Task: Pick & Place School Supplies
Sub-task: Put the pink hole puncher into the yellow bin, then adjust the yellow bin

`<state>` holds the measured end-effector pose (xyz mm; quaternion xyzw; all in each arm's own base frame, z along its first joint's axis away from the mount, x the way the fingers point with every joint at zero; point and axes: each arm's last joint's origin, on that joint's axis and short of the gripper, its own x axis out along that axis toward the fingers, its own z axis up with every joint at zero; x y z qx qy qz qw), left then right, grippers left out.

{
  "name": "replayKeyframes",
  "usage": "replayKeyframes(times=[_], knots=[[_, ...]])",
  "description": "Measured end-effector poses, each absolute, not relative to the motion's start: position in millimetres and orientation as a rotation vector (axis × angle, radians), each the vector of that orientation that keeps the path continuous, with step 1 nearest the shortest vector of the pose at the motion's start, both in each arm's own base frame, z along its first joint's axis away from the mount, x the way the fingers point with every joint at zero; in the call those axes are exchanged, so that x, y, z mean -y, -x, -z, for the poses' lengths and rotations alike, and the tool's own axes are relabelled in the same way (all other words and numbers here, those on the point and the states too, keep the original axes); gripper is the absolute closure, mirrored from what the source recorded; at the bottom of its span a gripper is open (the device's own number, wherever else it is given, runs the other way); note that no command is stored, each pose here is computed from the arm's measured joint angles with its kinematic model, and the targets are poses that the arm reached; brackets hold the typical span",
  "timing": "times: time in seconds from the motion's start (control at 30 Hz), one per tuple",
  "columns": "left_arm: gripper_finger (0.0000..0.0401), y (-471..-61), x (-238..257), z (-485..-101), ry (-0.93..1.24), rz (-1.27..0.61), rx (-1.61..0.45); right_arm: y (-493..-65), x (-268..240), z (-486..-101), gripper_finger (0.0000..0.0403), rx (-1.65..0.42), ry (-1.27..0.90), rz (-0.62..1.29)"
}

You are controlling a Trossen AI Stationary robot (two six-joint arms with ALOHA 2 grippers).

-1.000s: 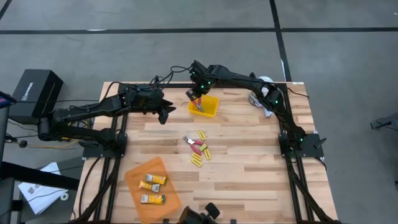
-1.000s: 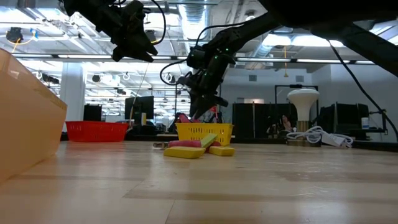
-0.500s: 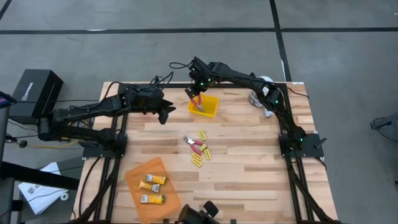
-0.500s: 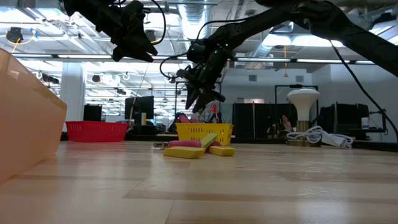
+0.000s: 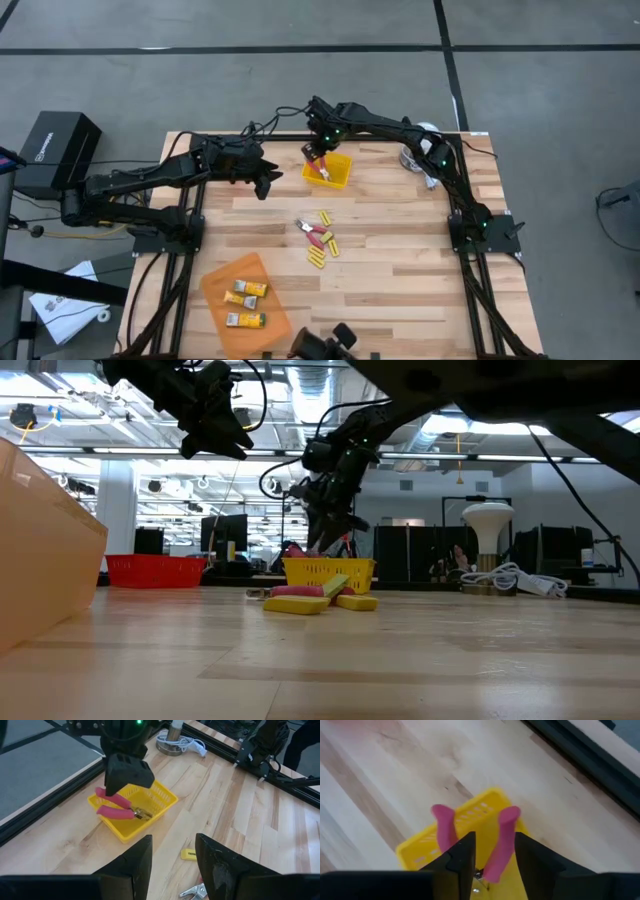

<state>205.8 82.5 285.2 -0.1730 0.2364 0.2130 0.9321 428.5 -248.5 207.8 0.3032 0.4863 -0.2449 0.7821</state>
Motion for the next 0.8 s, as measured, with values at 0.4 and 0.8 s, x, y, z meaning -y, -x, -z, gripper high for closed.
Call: replayKeyframes(times=[0.4,0.8], knots=[[0.0257,-206,-83,-285,0.354,-0.436,-0.484,-426,253,-207,0.0215,-1.058,-0.633,0.521],[0.0257,-206,-83,-285,0.354,-0.436,-0.484,-431,232,-205,0.0244,-1.137,-0.587,0.423]])
